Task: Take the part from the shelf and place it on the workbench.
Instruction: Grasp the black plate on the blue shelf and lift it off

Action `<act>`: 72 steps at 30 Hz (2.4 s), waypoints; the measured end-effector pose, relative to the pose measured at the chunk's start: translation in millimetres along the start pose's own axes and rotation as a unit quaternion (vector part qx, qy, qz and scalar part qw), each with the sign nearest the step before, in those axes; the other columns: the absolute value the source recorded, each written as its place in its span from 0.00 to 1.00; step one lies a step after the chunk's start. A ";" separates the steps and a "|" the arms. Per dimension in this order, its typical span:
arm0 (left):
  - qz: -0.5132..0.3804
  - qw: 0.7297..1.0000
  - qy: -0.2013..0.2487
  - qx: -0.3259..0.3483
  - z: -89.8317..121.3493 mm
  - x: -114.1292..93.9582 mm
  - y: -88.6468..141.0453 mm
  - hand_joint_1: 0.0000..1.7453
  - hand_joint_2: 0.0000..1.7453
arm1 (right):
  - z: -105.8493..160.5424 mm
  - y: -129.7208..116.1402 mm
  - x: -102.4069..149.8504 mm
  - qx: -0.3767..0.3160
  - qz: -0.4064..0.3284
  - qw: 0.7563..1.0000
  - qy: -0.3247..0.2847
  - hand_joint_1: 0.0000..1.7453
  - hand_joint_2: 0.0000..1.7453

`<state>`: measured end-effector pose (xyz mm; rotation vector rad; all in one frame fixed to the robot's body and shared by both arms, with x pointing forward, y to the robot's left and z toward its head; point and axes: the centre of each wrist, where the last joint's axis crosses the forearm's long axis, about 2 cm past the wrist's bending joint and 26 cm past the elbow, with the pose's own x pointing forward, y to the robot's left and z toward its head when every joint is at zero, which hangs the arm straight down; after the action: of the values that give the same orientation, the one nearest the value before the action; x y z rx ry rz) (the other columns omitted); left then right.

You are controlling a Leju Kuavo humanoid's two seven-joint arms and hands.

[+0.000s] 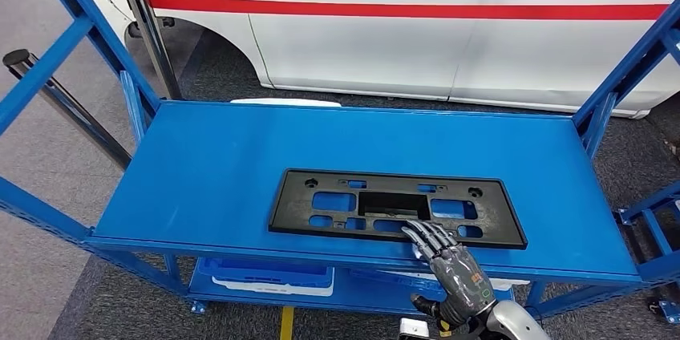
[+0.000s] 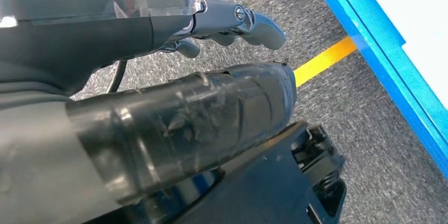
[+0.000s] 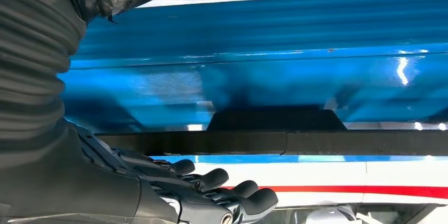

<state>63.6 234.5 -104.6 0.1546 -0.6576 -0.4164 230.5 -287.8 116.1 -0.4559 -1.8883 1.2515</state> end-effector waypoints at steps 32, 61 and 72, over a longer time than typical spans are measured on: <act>-0.037 0.999 -0.007 -0.030 -8.5 18.3 0.7 0.00 0.00 | -95.0 -84.4 -7.9 0.065 -0.094 0.985 -0.133 0.00 1.00; -0.048 0.998 -0.011 -0.036 -11.4 26.5 -0.4 0.00 0.00 | -178.9 -126.9 0.3 0.224 -0.041 0.964 -0.136 0.00 1.00; -0.047 0.998 -0.011 -0.032 -12.3 28.2 0.4 0.00 0.00 | -176.5 -105.8 -1.9 0.225 0.004 0.966 -0.130 0.00 1.00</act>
<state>91.5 223.1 -98.4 0.1205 -0.6585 -0.5303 383.5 -231.0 241.4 -0.0562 -1.7316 1.7561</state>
